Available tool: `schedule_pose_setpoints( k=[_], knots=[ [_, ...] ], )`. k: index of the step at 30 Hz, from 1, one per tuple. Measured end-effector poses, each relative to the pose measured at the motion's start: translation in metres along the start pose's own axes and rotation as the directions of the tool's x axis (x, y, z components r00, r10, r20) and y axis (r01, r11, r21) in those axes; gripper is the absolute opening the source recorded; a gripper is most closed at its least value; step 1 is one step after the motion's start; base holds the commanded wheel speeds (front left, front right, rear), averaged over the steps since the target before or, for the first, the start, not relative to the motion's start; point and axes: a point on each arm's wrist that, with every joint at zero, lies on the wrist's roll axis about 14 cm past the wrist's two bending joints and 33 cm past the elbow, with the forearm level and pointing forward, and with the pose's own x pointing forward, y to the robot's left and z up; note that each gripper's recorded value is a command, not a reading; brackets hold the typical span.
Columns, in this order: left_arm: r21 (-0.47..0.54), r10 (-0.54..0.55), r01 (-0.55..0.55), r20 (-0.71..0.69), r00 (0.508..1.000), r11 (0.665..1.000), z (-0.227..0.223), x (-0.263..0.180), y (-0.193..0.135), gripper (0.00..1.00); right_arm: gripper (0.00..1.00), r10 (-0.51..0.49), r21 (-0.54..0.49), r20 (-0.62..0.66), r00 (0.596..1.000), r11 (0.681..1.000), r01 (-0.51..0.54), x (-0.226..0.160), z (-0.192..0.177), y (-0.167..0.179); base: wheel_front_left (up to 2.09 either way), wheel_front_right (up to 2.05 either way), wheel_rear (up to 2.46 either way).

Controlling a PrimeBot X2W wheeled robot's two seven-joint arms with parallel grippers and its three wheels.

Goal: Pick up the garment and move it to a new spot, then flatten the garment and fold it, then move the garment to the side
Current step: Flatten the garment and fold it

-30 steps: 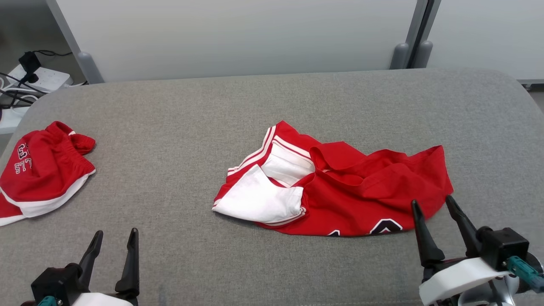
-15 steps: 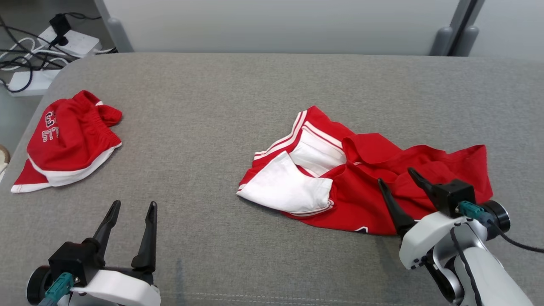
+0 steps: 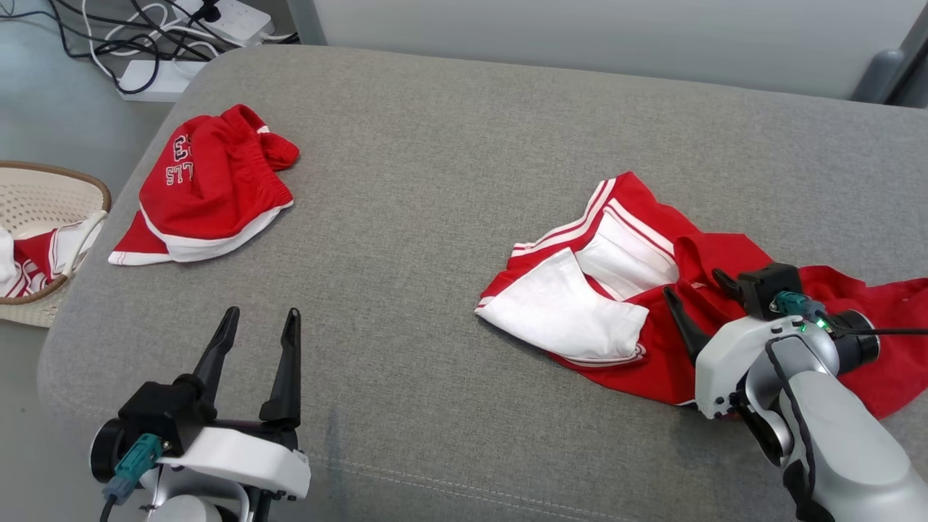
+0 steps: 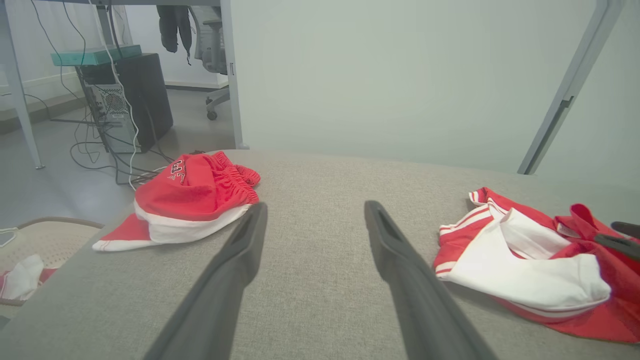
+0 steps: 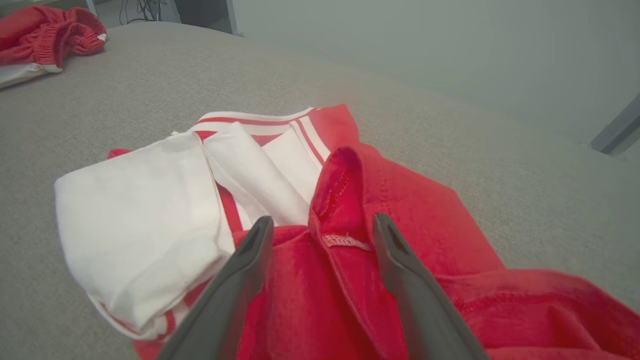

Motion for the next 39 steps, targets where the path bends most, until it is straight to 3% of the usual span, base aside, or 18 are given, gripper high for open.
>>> schedule_pose_setpoints(
  k=[5, 7, 8, 9, 18, 23, 36, 37, 38, 39],
  knots=[
    [-0.004, -0.003, 0.003, 0.009, 1.000, 1.000, 0.001, 0.006, -0.001, 1.00, 1.00, 0.002, -0.012, -0.048, 0.999, 1.000, -0.002, 0.012, -0.007, -0.002, 0.00, 0.00, 0.00],
    [-0.004, -0.003, 0.003, -0.001, 1.000, 1.000, -0.003, 0.007, -0.001, 1.00, 0.47, 0.005, -0.019, -0.070, 0.998, 1.000, -0.007, 0.015, -0.011, -0.002, 0.00, 0.00, 0.00],
    [-0.004, -0.004, 0.004, -0.007, 1.000, 1.000, -0.005, 0.008, -0.001, 1.00, 0.30, 0.006, -0.015, -0.076, 0.997, 1.000, -0.007, 0.017, -0.011, -0.002, 0.00, 0.00, 0.00],
    [-0.005, -0.005, 0.005, -0.011, 1.000, 1.000, -0.007, 0.008, -0.001, 1.00, 0.00, 0.004, -0.011, -0.082, 0.997, 1.000, -0.005, 0.018, -0.012, -0.002, 0.00, 0.00, 0.00],
    [-0.009, -0.017, 0.017, -0.007, 1.000, 1.000, -0.008, 0.014, -0.004, 1.00, 0.00, -0.038, 0.061, 0.004, 0.999, 0.997, 0.037, 0.019, 0.003, -0.017, 0.00, 0.00, 0.00],
    [-0.012, -0.041, 0.041, 0.006, 0.999, 0.999, -0.005, 0.018, -0.010, 1.00, 0.00, -0.098, 0.178, 0.128, 0.987, 0.981, 0.075, 0.008, 0.029, -0.036, 0.00, 0.00, 0.00],
    [-0.012, -0.132, 0.132, -0.001, 0.991, 0.991, -0.011, 0.032, -0.038, 1.00, 0.00, -0.118, 0.370, 0.042, 0.992, 0.924, 0.094, -0.054, -0.018, -0.044, 0.00, 0.00, 0.00],
    [-0.010, -0.134, 0.134, -0.002, 0.991, 0.991, -0.012, 0.032, -0.038, 1.00, 0.07, -0.119, 0.382, 0.039, 0.992, 0.919, 0.095, -0.057, -0.021, -0.043, 0.00, 0.00, 0.00],
    [-0.008, -0.136, 0.136, -0.004, 0.991, 0.991, -0.013, 0.033, -0.039, 1.00, 0.56, -0.121, 0.391, 0.032, 0.992, 0.915, 0.099, -0.061, -0.025, -0.042, 0.00, 0.00, 0.00],
    [-0.010, -0.145, 0.145, -0.005, 0.989, 0.989, -0.013, 0.033, -0.041, 1.00, 1.00, -0.127, 0.407, 0.031, 0.991, 0.908, 0.104, -0.064, -0.028, -0.042, 0.00, 0.00, 0.00]
  ],
)
